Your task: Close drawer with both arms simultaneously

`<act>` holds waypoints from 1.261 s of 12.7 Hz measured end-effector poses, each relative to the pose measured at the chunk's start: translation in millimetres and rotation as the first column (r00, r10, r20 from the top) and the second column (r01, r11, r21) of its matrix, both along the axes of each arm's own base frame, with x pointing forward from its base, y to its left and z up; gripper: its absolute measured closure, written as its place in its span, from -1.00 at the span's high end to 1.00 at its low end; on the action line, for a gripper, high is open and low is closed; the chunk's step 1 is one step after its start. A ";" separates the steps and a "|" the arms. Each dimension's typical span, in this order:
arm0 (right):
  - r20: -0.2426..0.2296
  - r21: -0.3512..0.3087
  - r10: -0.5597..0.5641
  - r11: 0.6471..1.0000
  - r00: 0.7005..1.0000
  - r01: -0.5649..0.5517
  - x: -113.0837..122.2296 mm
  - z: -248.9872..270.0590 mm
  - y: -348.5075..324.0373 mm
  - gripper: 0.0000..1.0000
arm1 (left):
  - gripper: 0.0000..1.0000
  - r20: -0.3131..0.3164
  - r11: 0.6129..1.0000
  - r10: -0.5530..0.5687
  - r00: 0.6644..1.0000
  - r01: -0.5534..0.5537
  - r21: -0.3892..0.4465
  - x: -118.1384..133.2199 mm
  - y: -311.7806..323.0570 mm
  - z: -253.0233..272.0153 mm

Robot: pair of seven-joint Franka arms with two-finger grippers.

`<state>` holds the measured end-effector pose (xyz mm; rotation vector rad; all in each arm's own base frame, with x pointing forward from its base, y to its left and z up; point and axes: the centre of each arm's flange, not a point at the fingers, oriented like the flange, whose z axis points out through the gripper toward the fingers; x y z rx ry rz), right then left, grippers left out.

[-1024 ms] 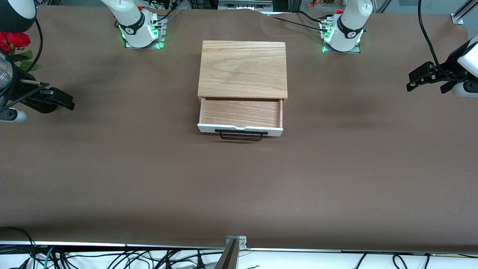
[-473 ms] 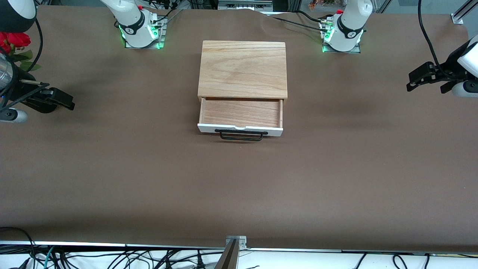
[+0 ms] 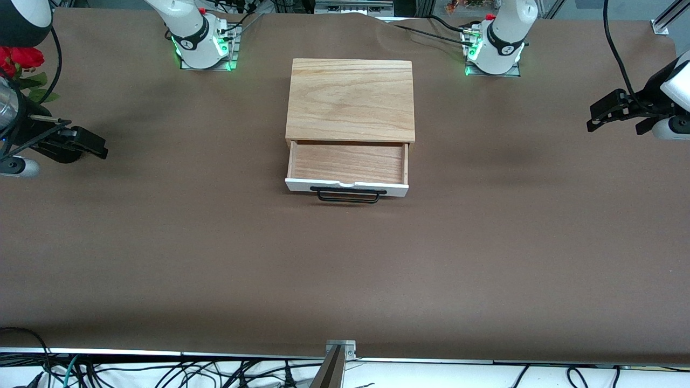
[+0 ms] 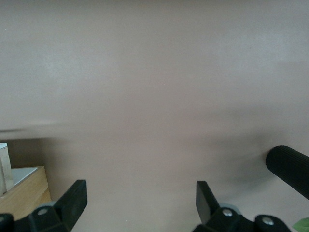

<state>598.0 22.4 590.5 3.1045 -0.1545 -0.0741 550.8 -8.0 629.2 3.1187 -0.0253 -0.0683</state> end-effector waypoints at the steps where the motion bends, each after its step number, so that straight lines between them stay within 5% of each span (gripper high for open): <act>1: 0.000 0.000 0.000 1.000 1.000 0.000 0.0 0.0 0.0 1.00 | 1.00 0.000 1.000 0.000 1.000 0.000 0.000 0.0 -0.1 0.0; 16: 0.000 0.000 0.000 1.000 1.000 0.000 0.3 -0.4 0.0 1.00 | 1.00 0.008 1.000 -0.009 1.000 0.009 -0.003 0.0 -4.9 3.5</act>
